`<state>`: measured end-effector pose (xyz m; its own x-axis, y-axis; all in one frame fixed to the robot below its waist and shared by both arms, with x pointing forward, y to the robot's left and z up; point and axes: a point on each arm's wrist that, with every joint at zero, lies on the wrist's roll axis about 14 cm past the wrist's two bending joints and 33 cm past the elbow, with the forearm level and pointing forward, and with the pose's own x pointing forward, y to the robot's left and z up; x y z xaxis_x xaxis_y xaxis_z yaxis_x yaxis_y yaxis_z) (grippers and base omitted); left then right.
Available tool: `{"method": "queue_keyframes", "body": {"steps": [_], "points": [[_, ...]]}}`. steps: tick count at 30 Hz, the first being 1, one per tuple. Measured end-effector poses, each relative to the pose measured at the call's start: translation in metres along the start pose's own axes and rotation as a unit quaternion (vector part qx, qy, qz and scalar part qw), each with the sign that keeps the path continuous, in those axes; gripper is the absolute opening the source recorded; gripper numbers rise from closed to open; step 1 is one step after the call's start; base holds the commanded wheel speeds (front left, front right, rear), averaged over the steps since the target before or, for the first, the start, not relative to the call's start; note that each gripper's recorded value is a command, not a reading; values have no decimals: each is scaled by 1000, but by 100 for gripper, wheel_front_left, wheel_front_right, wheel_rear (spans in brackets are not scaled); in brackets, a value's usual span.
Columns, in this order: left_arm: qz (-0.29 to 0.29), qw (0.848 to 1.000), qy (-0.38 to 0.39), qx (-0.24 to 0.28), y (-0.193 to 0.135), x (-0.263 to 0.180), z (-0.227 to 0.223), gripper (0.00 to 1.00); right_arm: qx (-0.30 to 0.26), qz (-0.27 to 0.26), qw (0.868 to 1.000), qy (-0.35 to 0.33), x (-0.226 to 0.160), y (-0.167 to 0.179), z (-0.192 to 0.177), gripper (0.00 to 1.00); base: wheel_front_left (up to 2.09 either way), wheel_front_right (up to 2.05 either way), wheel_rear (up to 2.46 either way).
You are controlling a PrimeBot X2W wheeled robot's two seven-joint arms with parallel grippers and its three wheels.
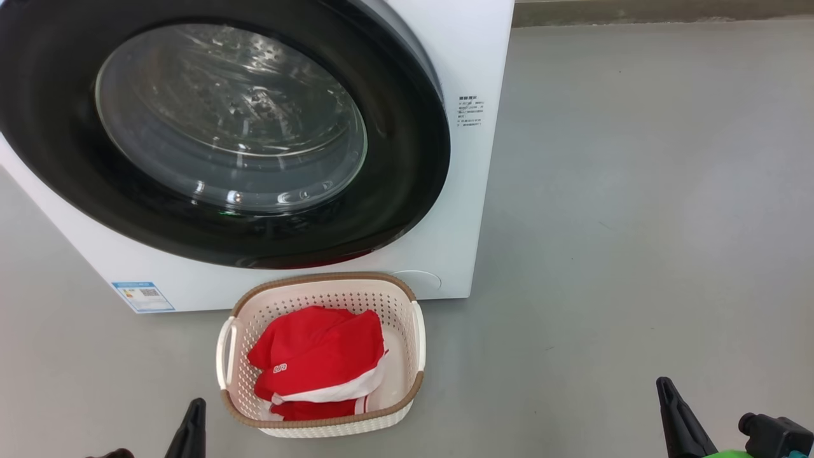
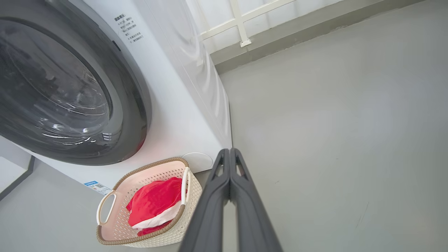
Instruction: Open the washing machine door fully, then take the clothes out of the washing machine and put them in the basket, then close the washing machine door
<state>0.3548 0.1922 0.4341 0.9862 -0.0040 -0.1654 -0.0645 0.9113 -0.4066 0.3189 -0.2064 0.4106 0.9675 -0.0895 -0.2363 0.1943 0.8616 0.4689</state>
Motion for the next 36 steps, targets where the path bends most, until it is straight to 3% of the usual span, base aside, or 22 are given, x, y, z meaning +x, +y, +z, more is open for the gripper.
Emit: {"method": "queue_keyframes", "body": {"steps": [36], "points": [[22, 983, 3, -181, 2, 2, 5, 0, 170, -8, 985, -5, 11, 3, 14, 0, 0, 0, 0]]}}
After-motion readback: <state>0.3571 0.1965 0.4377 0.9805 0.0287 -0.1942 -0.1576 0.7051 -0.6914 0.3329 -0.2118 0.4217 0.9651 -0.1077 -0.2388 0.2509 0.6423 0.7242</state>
